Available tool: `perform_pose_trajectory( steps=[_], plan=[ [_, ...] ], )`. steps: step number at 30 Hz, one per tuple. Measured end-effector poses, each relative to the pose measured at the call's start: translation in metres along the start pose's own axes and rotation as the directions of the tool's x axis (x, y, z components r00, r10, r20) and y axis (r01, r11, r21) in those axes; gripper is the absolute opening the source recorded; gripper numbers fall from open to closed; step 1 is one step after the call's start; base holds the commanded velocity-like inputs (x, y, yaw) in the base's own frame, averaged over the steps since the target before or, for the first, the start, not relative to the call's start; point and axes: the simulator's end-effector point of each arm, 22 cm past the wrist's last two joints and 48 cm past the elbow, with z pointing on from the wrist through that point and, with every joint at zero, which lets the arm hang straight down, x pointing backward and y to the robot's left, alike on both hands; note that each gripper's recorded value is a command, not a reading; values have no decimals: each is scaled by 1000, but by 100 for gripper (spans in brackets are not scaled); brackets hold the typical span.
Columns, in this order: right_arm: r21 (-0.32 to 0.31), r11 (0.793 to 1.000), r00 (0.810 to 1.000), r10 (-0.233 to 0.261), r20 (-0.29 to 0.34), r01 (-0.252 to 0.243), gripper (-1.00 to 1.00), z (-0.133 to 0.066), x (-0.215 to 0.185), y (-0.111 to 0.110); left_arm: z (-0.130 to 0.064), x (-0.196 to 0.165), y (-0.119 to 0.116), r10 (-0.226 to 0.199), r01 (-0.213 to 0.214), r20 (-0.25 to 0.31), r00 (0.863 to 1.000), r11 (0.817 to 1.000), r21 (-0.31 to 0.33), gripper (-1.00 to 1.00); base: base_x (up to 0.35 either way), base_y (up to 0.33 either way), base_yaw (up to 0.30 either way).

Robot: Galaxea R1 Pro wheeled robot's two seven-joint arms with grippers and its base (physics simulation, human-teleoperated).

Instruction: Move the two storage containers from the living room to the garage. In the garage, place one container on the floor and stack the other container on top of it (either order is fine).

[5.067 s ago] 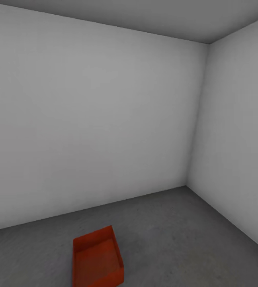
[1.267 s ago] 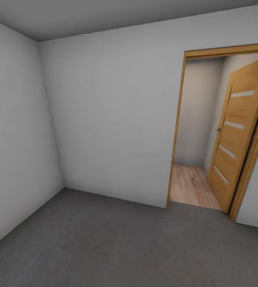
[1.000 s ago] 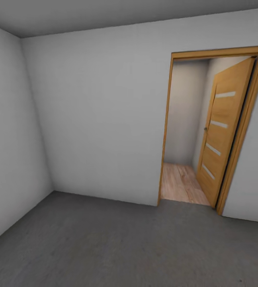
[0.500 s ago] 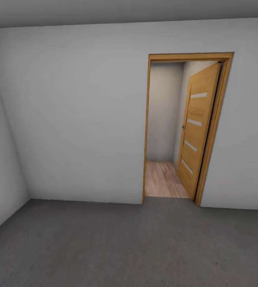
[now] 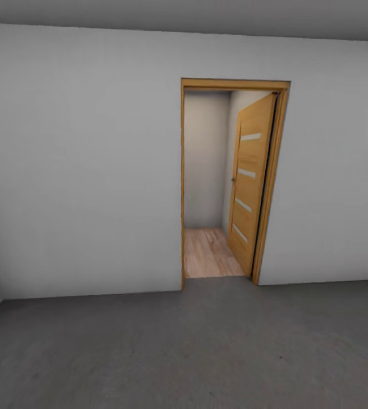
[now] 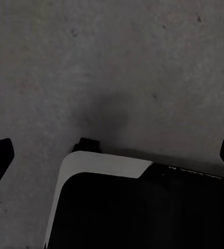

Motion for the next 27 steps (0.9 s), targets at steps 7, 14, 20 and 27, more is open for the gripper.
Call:
perform_pose_trajectory(
  steps=[7,14,20,27],
  plan=[
    [0,1000,1000,0,0,0,100,0,0,0,0,0,0,1,-1,-2,1000,1000,0,100,0,0,-300],
    [0,1000,1000,0,0,0,100,0,0,0,0,1,-1,2,-2,-4,1000,1000,1,100,0,0,-300],
    [-1,1000,1000,-1,0,1,100,0,0,0,0,1,0,0,0,-3,1000,1000,-1,100,0,0,-300],
    [-1,1000,1000,0,0,0,100,0,0,0,0,1,0,0,0,-3,1000,1000,-3,100,0,0,-300]
  ],
)
